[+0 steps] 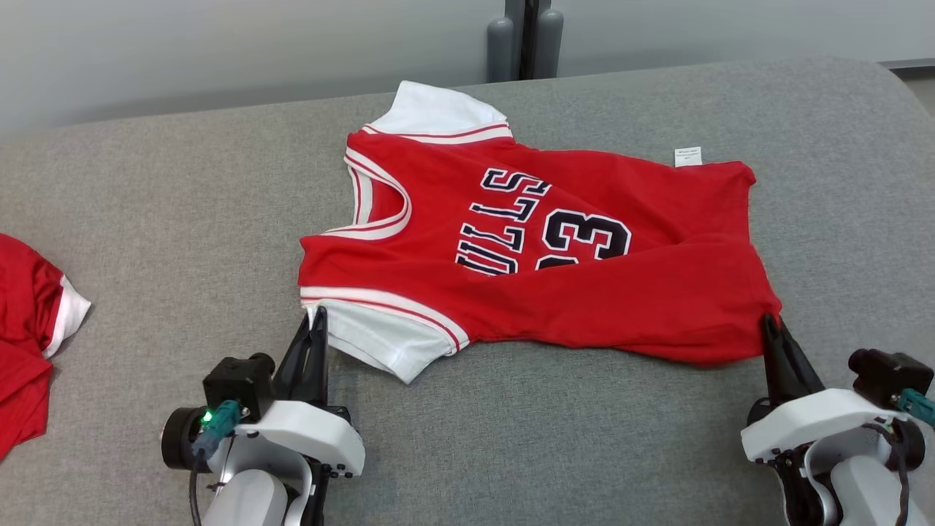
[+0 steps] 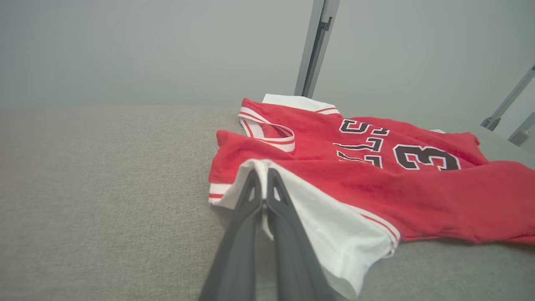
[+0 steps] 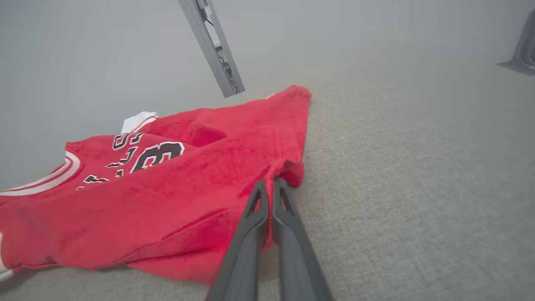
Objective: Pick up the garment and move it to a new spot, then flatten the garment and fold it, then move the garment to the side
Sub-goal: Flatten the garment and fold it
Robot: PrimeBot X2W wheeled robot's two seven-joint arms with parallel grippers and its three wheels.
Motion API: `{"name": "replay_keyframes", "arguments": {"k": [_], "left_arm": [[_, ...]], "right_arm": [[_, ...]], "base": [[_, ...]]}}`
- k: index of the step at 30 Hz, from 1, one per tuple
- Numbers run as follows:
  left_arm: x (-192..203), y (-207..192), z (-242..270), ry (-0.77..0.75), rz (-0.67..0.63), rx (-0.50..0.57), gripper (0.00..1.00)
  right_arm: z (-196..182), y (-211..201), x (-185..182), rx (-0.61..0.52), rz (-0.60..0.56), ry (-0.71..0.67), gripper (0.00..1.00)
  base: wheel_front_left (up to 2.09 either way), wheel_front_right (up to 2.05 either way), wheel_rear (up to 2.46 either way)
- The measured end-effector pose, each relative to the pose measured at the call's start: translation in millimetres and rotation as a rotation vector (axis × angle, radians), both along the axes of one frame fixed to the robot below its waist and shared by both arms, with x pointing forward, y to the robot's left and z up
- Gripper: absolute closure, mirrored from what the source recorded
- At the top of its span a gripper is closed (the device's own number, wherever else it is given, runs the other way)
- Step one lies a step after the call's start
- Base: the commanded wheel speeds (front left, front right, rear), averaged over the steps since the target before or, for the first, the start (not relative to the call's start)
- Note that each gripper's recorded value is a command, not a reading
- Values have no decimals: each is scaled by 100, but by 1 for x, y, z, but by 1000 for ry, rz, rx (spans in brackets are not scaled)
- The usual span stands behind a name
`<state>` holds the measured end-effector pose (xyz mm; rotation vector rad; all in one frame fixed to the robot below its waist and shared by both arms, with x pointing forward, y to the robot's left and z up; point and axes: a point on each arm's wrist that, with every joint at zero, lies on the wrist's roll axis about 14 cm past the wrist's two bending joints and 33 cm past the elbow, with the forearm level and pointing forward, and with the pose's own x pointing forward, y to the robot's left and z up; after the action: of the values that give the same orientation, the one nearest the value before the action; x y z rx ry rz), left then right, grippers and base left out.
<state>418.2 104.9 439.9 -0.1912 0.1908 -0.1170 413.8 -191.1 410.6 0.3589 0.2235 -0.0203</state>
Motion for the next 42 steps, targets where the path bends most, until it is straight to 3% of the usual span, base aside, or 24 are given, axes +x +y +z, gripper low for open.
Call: {"name": "replay_keyframes", "arguments": {"k": [10, 22, 31, 35, 38, 42], "left_arm": [[9, 6, 48, -107, 26, -114, 100], [14, 17, 147, -288, 37, -424, 100], [10, 15, 187, -335, 19, -627, 100], [12, 15, 193, -315, 23, -769, 100], [19, 16, 206, -309, 15, -896, 100], [39, 9, 234, -328, -21, -976, 100]], "right_arm": [[97, 11, 4, -46, 103, -307, 100], [183, -15, 4, -72, 78, -538, 100], [227, -19, 3, -91, 83, -622, 100], [234, -19, 4, -97, 76, -626, 100], [240, -20, 10, -102, 73, -630, 100], [249, -16, 28, -123, 99, -618, 100]], "base": [[0, 0, 0], [0, 0, 0], [0, 0, 0], [0, 0, 0], [0, 0, 0], [0, 0, 0]]}}
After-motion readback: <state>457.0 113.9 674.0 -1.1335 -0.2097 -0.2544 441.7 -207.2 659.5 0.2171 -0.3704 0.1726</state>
